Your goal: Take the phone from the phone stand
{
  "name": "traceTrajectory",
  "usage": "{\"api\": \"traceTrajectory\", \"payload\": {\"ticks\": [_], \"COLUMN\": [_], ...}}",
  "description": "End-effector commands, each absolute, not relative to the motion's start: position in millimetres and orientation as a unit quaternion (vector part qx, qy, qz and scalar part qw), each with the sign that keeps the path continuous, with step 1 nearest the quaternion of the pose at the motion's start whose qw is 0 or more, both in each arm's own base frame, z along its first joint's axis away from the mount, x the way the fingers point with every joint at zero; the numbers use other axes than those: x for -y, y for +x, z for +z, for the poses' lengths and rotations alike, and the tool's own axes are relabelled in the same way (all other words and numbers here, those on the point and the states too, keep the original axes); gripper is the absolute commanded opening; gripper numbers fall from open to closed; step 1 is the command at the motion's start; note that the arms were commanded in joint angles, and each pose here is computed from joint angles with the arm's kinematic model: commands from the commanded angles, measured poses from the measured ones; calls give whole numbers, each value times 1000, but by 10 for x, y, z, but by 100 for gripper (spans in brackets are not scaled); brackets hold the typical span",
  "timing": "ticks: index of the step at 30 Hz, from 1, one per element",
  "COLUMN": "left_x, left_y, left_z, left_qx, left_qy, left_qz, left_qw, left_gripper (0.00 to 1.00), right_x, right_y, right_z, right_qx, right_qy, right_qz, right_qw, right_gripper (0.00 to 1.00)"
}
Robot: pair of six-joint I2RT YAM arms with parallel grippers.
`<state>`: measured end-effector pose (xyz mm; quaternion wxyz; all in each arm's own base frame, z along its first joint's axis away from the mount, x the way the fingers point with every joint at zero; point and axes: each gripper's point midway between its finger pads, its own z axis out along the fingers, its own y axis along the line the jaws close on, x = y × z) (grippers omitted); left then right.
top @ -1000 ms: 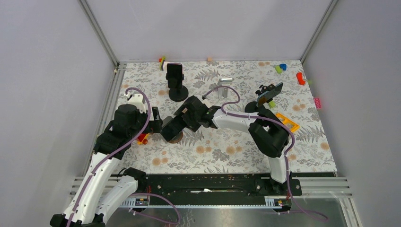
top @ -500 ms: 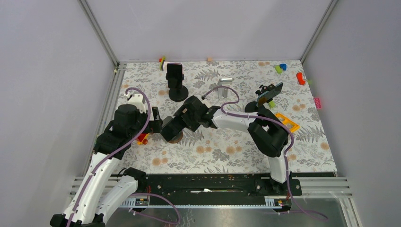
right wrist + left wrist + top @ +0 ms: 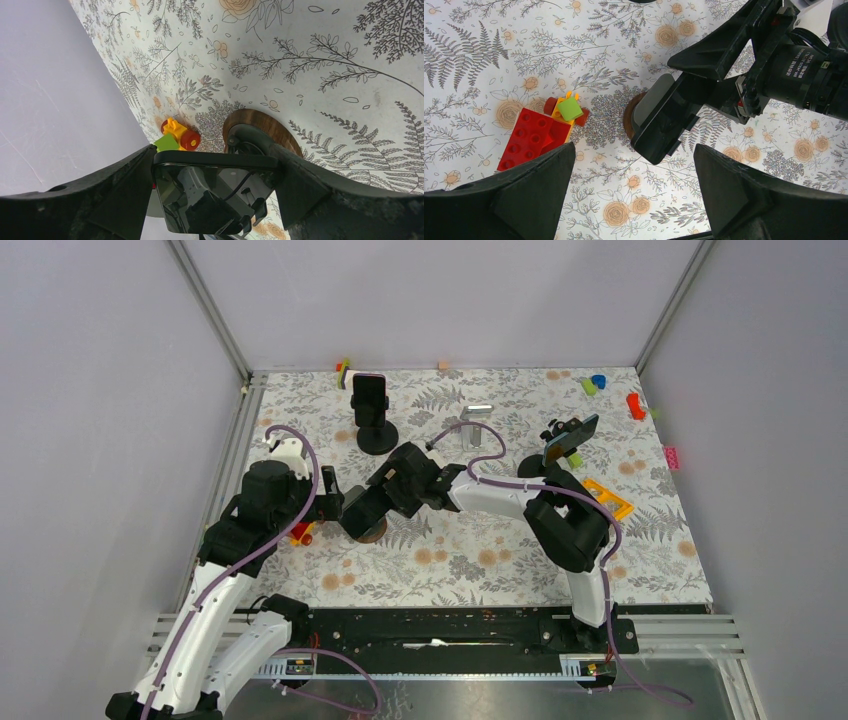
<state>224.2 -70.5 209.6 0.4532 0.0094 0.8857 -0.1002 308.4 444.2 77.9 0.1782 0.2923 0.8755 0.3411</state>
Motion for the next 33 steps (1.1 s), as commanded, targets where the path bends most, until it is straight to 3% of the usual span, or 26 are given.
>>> {"api": "traceTrajectory", "payload": {"ticks": [1, 22, 33], "left_x": [719, 729, 736], "left_y": [2311, 2321, 2323], "left_z": [2280, 2256, 2258], "left_qx": [-870, -873, -873], "left_qy": [11, 12, 12], "left_qz": [-105, -105, -106], "left_qw": [482, 477, 476], "left_gripper": [99, 99, 99], "right_x": [-4484, -4499, -4461], "right_y": [3130, 3104, 3101], "right_z": [878, 888, 893], "right_qx": [-866, -859, -855], "right_qy": [293, 295, 299], "right_qz": [361, 379, 382], "right_qw": [183, 179, 185], "right_gripper": [89, 86, 65]}}
